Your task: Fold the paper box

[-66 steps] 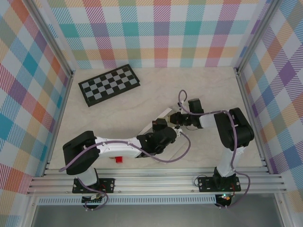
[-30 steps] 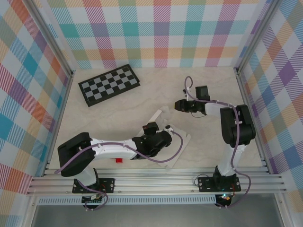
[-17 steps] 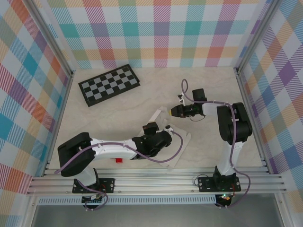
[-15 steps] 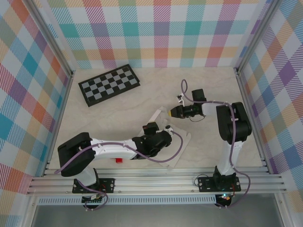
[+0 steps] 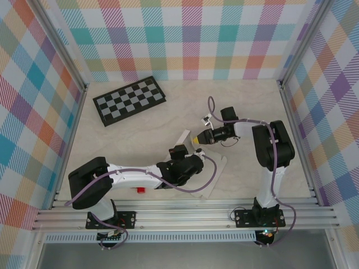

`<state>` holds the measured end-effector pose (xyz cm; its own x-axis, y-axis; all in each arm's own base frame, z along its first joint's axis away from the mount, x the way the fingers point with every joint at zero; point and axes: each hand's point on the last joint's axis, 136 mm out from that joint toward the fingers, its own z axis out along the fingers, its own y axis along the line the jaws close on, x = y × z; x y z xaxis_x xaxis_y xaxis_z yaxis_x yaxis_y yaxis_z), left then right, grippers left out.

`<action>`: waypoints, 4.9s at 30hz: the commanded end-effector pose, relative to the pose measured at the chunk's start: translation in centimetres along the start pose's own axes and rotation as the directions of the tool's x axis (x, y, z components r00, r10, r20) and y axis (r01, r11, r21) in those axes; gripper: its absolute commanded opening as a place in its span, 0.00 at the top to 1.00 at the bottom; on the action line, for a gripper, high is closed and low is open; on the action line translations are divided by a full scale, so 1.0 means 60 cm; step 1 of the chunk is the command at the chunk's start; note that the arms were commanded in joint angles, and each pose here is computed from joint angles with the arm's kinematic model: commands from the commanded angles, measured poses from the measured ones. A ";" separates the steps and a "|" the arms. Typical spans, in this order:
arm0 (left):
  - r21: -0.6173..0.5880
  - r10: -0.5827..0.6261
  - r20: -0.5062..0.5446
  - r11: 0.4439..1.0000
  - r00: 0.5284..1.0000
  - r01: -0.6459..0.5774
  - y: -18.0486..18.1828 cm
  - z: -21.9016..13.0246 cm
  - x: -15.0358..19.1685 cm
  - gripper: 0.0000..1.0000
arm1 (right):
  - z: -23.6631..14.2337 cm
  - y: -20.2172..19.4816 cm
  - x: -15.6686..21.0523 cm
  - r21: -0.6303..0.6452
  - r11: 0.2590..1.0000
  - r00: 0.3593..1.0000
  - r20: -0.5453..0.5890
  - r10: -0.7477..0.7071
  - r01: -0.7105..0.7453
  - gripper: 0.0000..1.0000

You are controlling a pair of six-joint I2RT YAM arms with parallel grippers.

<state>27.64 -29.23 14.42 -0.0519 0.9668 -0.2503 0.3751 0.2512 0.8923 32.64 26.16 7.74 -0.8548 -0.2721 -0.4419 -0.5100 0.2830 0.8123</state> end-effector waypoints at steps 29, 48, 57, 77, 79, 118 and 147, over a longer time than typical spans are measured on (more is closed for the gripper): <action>0.149 -0.038 0.072 0.989 0.997 0.027 -0.043 -0.001 -0.021 1.00 | 0.067 0.054 -0.017 0.058 0.890 0.889 0.044 -0.455 0.453 0.58; -0.022 -0.891 -0.435 0.155 0.130 0.988 0.057 -0.027 0.227 0.78 | -0.015 0.064 -0.035 0.254 0.893 0.927 -0.152 -0.342 0.371 0.58; -0.242 -0.681 -0.666 -0.190 -0.305 0.952 -0.073 -0.040 0.351 0.59 | -0.031 0.119 -0.074 0.192 0.852 0.870 -0.187 -0.455 0.487 0.58; -0.043 -0.634 -0.728 -0.339 -0.262 0.940 -0.099 -0.007 0.290 0.68 | 0.008 0.101 -0.127 0.106 0.845 0.834 -0.261 -0.485 0.525 0.58; -0.015 -0.642 -0.722 -0.358 -0.258 0.934 -0.092 -0.001 0.280 0.70 | 0.013 0.095 -0.124 0.103 0.851 0.836 -0.277 -0.473 0.516 0.58; 0.133 -0.749 -0.654 0.028 0.109 0.991 -0.024 0.006 0.256 1.00 | 0.062 0.002 -0.109 0.126 0.861 0.835 -0.345 -0.428 0.493 0.60; 0.391 -0.656 -0.326 0.562 0.681 0.729 0.044 0.066 0.126 1.00 | -0.061 0.080 -0.141 -0.135 0.925 0.931 -0.032 -0.362 0.355 0.58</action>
<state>31.66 -20.09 11.30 -0.6654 0.4961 -0.5579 0.4917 0.8535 0.1725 38.86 24.84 15.40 -0.6315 -0.4115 -0.6572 -0.7516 0.1164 0.6493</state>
